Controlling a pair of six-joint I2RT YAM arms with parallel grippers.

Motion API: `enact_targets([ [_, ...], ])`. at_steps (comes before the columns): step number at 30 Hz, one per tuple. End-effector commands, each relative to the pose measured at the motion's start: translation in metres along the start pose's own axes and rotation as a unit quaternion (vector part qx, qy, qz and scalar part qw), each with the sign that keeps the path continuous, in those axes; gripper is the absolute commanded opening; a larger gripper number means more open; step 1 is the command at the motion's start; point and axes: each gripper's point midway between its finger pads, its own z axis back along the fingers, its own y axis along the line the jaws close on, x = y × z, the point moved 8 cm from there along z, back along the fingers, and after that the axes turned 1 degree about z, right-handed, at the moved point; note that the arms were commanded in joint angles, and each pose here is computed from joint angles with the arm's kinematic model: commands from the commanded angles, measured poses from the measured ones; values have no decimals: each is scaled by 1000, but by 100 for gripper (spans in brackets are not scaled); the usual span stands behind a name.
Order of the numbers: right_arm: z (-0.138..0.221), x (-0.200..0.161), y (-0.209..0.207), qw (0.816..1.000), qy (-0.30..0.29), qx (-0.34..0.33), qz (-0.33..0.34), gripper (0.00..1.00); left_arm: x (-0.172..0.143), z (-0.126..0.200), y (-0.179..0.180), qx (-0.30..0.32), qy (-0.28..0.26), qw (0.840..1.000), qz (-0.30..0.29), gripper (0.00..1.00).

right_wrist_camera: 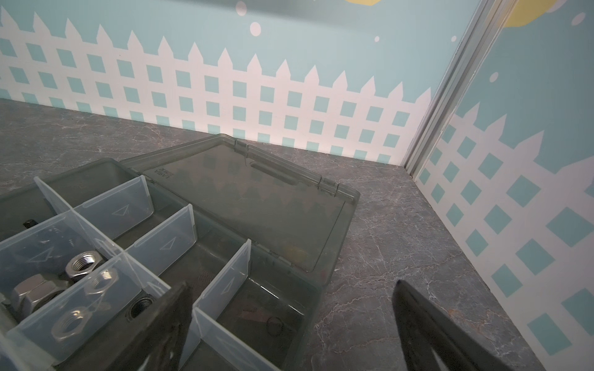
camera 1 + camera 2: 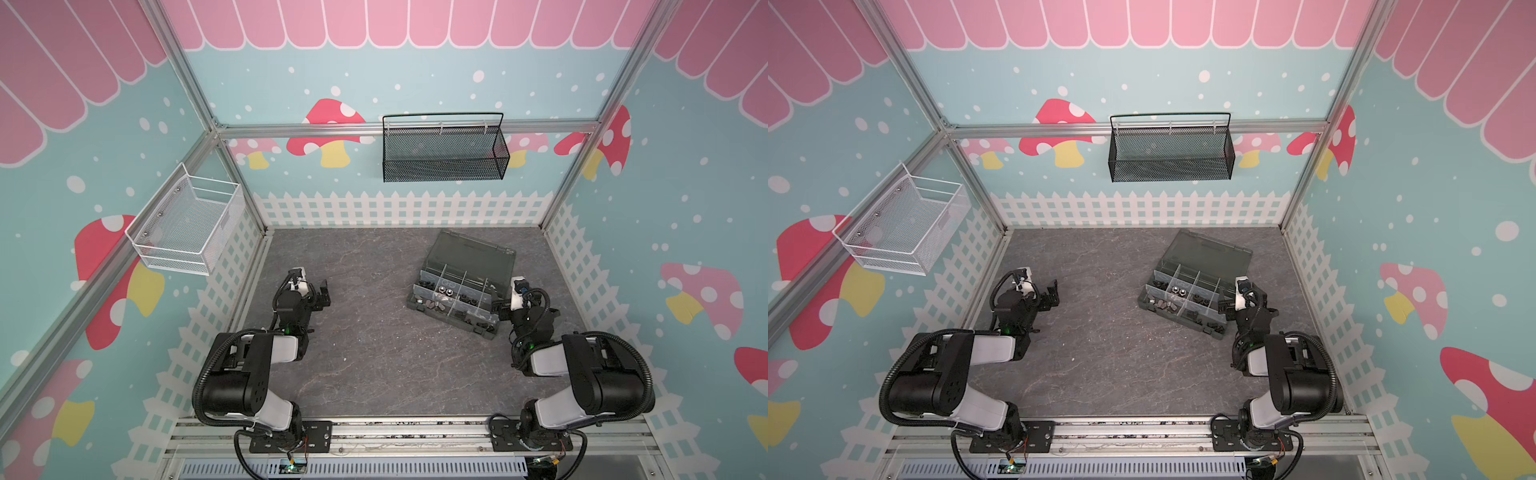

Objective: Sort the screws and nuts into containers
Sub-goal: Reset both arms

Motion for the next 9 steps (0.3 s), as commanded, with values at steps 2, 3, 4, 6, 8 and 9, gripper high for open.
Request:
enact_targets([
  [2,0,1,-1,1000,-5,2,9,98,1,-2,0,-3,1,1000,-1,100],
  [3,0,1,-1,1000,-6,2,10,98,1,-2,-1,-5,0,1000,-2,100],
  [4,0,1,-1,1000,-6,3,9,98,1,-2,0,-3,1,1000,-1,100],
  [6,0,1,-1,1000,-5,3,10,98,1,-2,0,-4,2,1000,-2,100],
  [8,0,1,-1,1000,-5,2,10,98,1,-2,0,-4,1,1000,-2,100],
  [9,0,1,0,1000,-6,3,10,98,1,-2,0,-3,1,1000,-1,100],
])
